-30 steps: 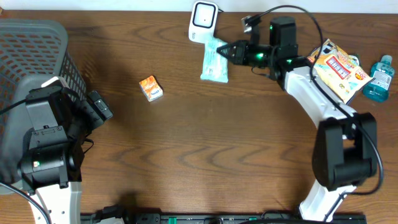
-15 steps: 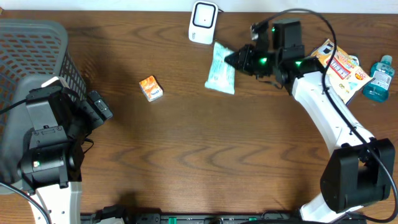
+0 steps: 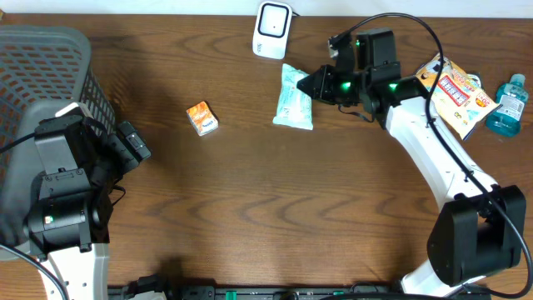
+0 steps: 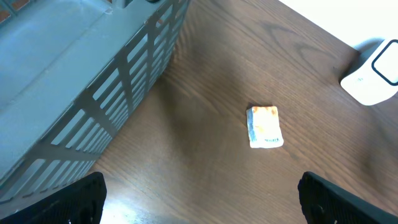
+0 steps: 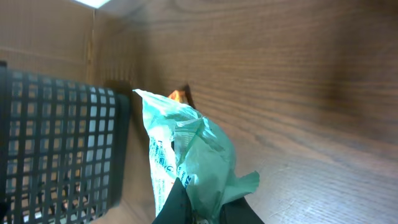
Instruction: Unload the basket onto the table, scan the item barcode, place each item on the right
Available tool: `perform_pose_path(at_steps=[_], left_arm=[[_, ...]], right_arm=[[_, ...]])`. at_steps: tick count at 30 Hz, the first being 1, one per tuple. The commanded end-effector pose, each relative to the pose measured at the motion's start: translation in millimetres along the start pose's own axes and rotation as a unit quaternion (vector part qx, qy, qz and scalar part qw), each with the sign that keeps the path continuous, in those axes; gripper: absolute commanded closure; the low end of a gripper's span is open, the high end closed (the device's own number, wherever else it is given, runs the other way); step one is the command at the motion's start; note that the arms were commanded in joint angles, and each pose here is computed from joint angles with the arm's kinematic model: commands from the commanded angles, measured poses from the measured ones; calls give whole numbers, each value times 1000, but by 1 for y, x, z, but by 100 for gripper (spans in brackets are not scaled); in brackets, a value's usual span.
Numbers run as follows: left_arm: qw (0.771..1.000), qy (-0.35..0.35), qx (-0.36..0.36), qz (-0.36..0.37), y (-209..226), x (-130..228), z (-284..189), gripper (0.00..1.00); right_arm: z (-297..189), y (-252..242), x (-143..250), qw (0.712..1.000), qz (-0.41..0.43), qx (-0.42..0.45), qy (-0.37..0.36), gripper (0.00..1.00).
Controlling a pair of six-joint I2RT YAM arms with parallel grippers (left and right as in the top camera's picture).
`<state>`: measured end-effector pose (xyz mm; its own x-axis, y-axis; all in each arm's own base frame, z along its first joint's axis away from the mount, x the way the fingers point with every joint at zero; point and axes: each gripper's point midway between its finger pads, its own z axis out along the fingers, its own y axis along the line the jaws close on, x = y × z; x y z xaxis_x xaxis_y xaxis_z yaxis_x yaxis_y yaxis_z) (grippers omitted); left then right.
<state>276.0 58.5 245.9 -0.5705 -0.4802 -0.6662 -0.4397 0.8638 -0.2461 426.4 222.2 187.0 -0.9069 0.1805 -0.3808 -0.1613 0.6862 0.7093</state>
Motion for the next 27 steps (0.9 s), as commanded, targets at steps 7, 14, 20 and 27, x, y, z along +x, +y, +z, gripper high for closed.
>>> perform_pose_path(at_steps=[7,14,20,27], left_arm=[[1000,-4,-7,-7,3,-3,-1,2],[1000,-4,-7,-7,3,-3,-1,2],[1000,-4,-7,-7,3,-3,-1,2],[1000,-4,-7,-7,3,-3,-1,2]], right_arm=[[6,8,16,1000,4,12,22,99],[6,5,11,1000,-10,24,9,99],[7,10,5,999,-35,12,-2,99],[7,11,4,999,-36,11,-4,99]])
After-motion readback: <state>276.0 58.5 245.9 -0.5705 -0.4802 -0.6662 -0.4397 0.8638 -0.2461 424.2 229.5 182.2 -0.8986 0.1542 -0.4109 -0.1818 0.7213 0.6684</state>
